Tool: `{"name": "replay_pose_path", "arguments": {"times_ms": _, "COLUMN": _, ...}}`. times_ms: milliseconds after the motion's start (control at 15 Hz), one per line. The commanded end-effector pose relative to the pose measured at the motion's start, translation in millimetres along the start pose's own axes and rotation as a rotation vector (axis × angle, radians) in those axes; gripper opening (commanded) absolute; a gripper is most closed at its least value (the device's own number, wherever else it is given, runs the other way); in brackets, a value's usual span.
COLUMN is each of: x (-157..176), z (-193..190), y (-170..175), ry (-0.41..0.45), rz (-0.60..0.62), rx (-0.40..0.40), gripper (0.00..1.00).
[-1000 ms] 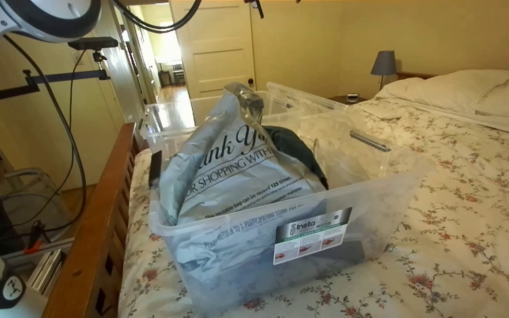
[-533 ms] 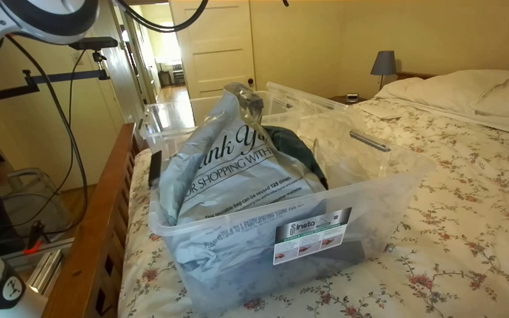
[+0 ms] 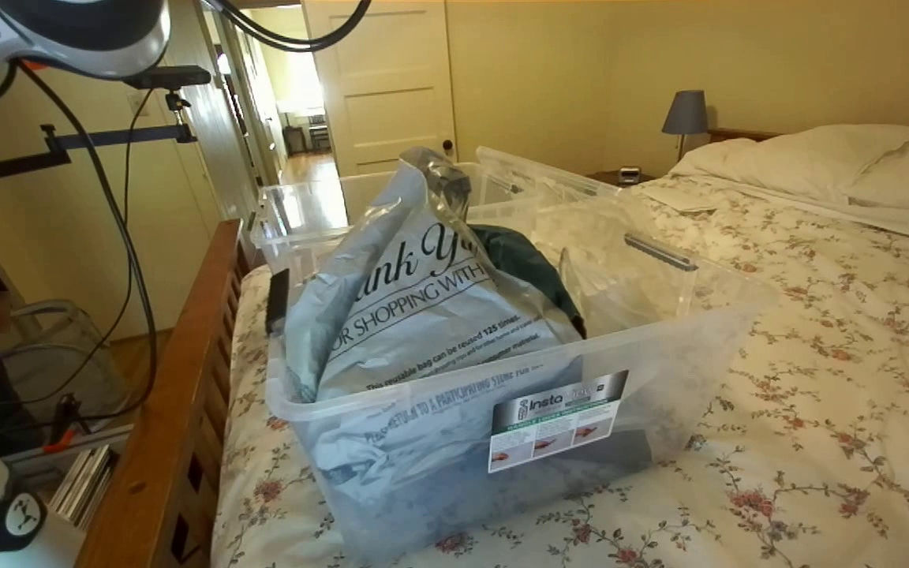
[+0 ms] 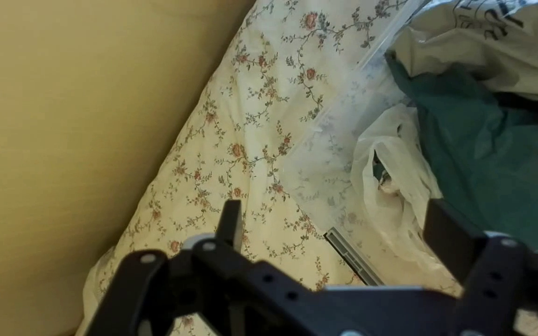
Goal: Move the lid to lean on the north side of the totes and pick up the grey plastic bag
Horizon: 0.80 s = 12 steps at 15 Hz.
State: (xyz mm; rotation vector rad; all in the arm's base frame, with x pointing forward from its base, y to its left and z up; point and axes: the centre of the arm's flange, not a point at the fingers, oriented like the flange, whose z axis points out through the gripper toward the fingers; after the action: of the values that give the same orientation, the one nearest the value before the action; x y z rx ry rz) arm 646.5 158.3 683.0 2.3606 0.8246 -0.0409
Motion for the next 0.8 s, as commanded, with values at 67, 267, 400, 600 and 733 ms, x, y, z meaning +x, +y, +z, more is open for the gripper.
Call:
{"name": "replay_pose_path", "arguments": {"times_ms": 67, "x": 0.1, "z": -0.7, "y": -0.9, "ry": -0.002, "rz": 0.003, "rx": -0.001, "gripper": 1.00}}
{"name": "replay_pose_path", "arguments": {"times_ms": 267, "x": -4.0, "z": -0.3, "y": -19.6, "ry": 0.029, "rz": 0.078, "rx": 0.117, "gripper": 1.00}}
{"name": "replay_pose_path", "arguments": {"times_ms": 400, "x": -14.6, "z": 10.3, "y": -46.6, "ry": 0.075, "rz": 0.052, "rx": 0.219, "gripper": 1.00}}
{"name": "replay_pose_path", "arguments": {"times_ms": 600, "x": -37.2, "z": 32.6, "y": -83.5, "ry": 0.045, "rz": 0.061, "rx": 0.378, "gripper": 1.00}}
{"name": "replay_pose_path", "arguments": {"times_ms": 733, "x": -33.8, "z": 44.1, "y": -94.0, "ry": -0.011, "rz": 0.090, "rx": 0.468, "gripper": 1.00}}
